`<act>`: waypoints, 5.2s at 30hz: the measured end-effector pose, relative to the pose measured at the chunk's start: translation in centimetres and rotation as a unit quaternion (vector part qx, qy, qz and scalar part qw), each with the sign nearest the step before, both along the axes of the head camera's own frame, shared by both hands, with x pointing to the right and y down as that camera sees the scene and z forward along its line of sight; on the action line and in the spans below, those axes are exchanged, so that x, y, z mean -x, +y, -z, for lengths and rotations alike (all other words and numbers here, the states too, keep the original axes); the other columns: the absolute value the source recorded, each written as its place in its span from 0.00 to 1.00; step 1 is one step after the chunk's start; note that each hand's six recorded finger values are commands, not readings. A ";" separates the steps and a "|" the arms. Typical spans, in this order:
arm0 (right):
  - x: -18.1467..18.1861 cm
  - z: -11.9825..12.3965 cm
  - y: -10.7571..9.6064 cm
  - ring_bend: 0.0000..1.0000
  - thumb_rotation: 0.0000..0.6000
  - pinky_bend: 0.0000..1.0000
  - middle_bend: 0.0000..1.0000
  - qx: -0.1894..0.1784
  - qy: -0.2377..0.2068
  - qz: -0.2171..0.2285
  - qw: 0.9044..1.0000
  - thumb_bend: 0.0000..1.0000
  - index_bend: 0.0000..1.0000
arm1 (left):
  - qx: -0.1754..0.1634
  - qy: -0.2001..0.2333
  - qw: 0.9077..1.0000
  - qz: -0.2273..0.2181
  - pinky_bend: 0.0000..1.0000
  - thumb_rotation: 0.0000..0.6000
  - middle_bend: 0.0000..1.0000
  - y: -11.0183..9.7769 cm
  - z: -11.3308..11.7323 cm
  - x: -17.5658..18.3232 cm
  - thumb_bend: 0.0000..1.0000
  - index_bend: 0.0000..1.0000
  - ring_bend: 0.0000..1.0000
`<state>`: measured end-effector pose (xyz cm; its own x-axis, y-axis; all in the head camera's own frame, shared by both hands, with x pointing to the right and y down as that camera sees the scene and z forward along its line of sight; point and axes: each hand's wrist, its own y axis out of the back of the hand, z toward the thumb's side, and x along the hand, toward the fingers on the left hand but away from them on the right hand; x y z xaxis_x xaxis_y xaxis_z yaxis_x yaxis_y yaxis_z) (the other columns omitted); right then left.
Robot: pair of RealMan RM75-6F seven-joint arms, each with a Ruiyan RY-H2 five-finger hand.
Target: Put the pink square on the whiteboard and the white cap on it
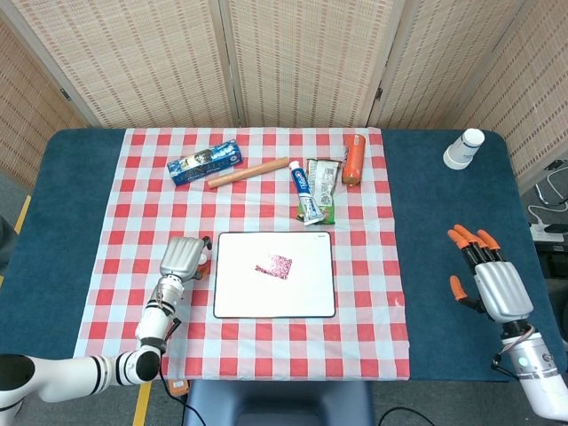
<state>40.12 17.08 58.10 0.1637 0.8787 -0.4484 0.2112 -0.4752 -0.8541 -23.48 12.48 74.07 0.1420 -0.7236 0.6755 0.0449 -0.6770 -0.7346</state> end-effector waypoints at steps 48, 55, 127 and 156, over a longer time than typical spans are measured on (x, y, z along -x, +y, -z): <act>0.2 -0.1 0.0 0.00 1.00 0.00 0.00 0.003 0.006 0.007 1.000 0.44 0.00 | 0.031 -0.017 0.999 0.007 1.00 1.00 1.00 -0.3 -2.0 2.0 0.36 0.44 1.00; 0.2 -0.1 0.1 0.00 1.00 0.00 0.00 0.001 0.006 0.006 1.000 0.44 0.00 | 0.033 -0.019 0.999 0.009 1.00 1.00 1.00 -0.4 -2.0 2.3 0.36 0.46 1.00; -0.9 0.8 0.0 0.00 1.00 0.00 0.00 -0.014 -0.005 -0.004 1.000 0.44 0.00 | 0.026 0.049 0.988 -0.145 1.00 1.00 1.00 -1.6 -0.1 -16.5 0.28 0.31 1.00; 0.0 0.3 -0.6 0.00 1.00 0.00 0.00 -0.038 -0.008 -0.011 0.999 0.41 0.00 | -0.149 0.047 0.988 0.013 1.00 1.00 0.93 -2.5 9.4 0.1 0.24 0.26 1.00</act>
<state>40.08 16.50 57.79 0.1502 0.9137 -0.3777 0.2350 -0.4040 -0.8840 -23.58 9.99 64.70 0.1738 -0.8927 0.4157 -0.0477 -0.4293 -0.9019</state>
